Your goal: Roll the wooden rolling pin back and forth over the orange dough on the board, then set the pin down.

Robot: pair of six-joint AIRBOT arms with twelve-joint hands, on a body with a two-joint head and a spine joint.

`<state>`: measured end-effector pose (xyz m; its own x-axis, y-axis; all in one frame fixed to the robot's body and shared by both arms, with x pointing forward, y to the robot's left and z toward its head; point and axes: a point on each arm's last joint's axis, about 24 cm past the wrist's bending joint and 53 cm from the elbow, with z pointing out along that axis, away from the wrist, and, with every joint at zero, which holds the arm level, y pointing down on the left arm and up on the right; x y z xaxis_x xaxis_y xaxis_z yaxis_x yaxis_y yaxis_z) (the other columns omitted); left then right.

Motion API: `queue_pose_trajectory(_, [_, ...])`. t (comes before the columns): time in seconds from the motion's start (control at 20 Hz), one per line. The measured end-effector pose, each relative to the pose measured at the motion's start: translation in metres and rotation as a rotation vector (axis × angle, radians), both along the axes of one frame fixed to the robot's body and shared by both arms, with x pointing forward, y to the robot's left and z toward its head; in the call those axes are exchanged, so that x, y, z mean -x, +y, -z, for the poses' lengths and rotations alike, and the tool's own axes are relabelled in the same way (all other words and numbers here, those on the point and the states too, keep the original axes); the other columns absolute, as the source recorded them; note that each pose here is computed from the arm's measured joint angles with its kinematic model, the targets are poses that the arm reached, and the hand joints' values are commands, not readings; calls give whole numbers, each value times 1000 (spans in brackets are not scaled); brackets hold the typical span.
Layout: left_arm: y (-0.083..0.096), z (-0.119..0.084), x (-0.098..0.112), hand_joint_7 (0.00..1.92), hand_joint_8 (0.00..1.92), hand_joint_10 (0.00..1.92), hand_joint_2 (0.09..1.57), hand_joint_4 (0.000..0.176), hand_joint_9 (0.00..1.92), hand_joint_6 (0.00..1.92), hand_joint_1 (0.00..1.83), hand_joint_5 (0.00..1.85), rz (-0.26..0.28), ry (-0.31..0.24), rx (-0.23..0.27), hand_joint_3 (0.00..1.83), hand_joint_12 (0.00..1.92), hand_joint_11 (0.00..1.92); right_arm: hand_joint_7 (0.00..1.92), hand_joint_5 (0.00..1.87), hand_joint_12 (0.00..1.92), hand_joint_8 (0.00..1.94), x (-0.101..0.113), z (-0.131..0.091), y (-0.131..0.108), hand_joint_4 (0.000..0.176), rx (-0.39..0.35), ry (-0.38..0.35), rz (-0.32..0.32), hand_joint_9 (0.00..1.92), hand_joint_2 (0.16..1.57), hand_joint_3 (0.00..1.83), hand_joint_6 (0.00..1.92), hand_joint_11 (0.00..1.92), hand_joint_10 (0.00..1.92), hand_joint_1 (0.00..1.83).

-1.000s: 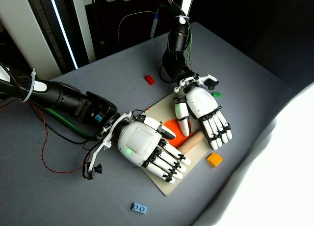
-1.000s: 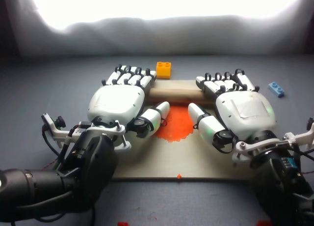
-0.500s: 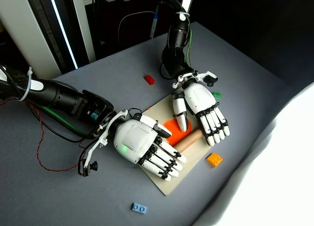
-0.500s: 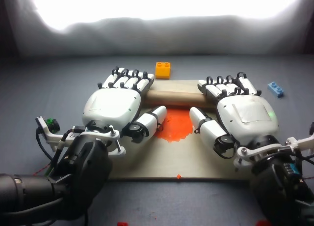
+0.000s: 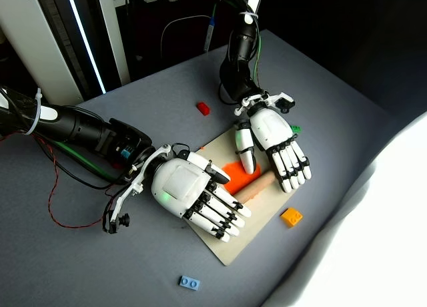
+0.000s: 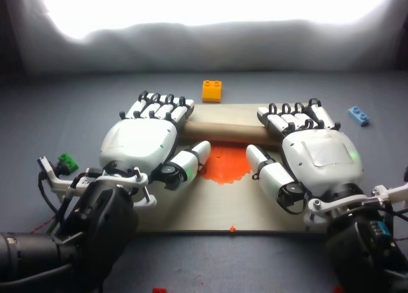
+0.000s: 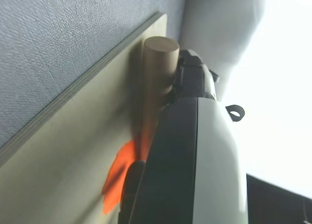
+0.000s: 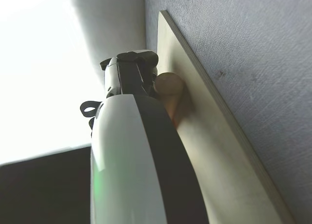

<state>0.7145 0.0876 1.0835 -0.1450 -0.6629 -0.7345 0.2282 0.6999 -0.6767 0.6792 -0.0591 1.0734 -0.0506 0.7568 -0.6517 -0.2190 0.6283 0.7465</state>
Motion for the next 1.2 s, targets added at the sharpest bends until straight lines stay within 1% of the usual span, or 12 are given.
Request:
queue_pose_trajectory(0.3, [3,3,9,251,3,4,1467,0,217,3,0,180,5,-4,8,0,270,0,479,410,958,9,6,0,2,0,15,-5,0,434,1518,0,13,0,8,0])
queue_pose_trajectory(0.4, [3,3,11,244,0,2,1468,0,214,2,0,179,13,-8,2,0,264,0,472,403,943,4,9,1,2,0,21,-7,-1,426,1510,0,7,0,3,0])
queue_pose_trajectory(0.45, [2,2,11,260,3,5,1468,0,229,6,0,199,18,-13,-1,0,305,0,453,392,924,0,11,2,1,0,25,-7,1,418,1513,0,1,0,0,0])
queue_pose_trajectory(0.55, [1,2,12,259,1,4,1467,0,230,3,0,196,22,-14,-1,0,321,0,463,398,919,4,13,2,2,0,29,-7,3,422,1514,0,3,0,2,0])
queue_pose_trajectory(0.65, [0,3,16,215,0,0,1473,0,193,0,0,170,30,-12,-1,2,279,0,424,381,836,0,17,3,2,0,33,-6,4,387,1529,5,2,0,2,0])
queue_pose_trajectory(0.7, [-1,3,17,218,2,0,1470,0,192,2,0,174,34,-9,-1,0,278,0,427,380,837,2,17,2,3,0,40,-10,4,388,1537,9,2,0,3,0])
queue_pose_trajectory(0.75, [-1,4,20,257,3,7,1471,0,227,7,0,209,40,-7,-4,0,427,0,425,383,864,1,18,3,3,0,43,-8,5,385,1544,8,2,0,1,0])
queue_pose_trajectory(0.85, [0,5,22,251,2,4,1469,0,208,2,0,204,46,-5,-9,0,417,0,429,391,890,2,19,4,3,0,48,-6,5,397,1543,5,4,0,5,0])
queue_pose_trajectory(0.95, [1,4,25,235,1,2,1474,0,179,0,0,176,50,-4,-11,2,365,0,474,421,944,11,22,4,3,0,53,-8,2,452,1542,2,12,0,19,0])
queue_pose_trajectory(1.0, [1,5,27,246,3,6,1482,0,193,1,0,179,58,-3,-17,4,407,0,477,429,924,7,22,4,3,0,54,-9,4,440,1554,5,12,0,11,0])
queue_pose_trajectory(1.15, [0,5,29,277,9,12,1479,0,221,11,0,217,65,-7,-23,2,371,0,467,424,907,2,23,3,3,0,62,-11,7,422,1543,0,7,0,2,0])
queue_pose_trajectory(1.2, [1,4,30,256,0,3,1470,0,209,0,0,165,67,-5,-23,0,345,0,487,427,940,7,24,3,4,0,65,-12,8,441,1530,0,6,0,8,0])
